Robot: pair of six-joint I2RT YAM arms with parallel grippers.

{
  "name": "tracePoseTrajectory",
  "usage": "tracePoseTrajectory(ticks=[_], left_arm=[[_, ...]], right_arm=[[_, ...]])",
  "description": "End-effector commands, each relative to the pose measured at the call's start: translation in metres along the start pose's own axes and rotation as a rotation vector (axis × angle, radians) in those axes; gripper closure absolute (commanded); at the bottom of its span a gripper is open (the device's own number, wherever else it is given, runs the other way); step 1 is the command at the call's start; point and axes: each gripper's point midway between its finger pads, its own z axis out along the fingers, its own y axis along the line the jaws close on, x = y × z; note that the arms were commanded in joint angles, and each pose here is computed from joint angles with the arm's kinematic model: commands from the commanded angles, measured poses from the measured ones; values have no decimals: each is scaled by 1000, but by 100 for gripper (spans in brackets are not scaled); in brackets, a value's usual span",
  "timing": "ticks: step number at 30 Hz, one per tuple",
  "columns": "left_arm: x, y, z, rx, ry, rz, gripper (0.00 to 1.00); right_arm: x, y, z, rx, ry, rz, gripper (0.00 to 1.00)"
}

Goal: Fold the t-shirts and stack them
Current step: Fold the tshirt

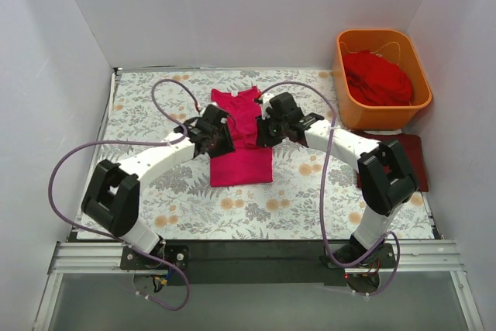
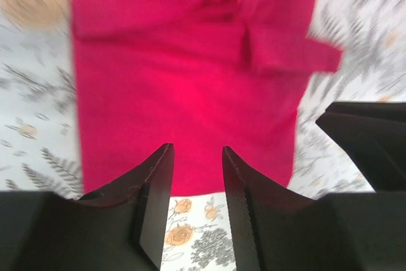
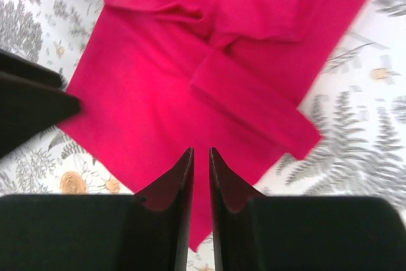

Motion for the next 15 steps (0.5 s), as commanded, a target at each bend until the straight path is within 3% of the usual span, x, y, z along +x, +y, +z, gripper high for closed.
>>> tracePoseTrajectory(ticks=[1,8,15], left_arm=[[55,12,26,-62,133,22,66],[106,28,41,-136,259,61,67],[127,51,31,-186,308,51,67]], right_arm=[[12,10,18,0,9,10,80],[25,13,48,8,21,27,81],[29,4,72,30,42,24,81]])
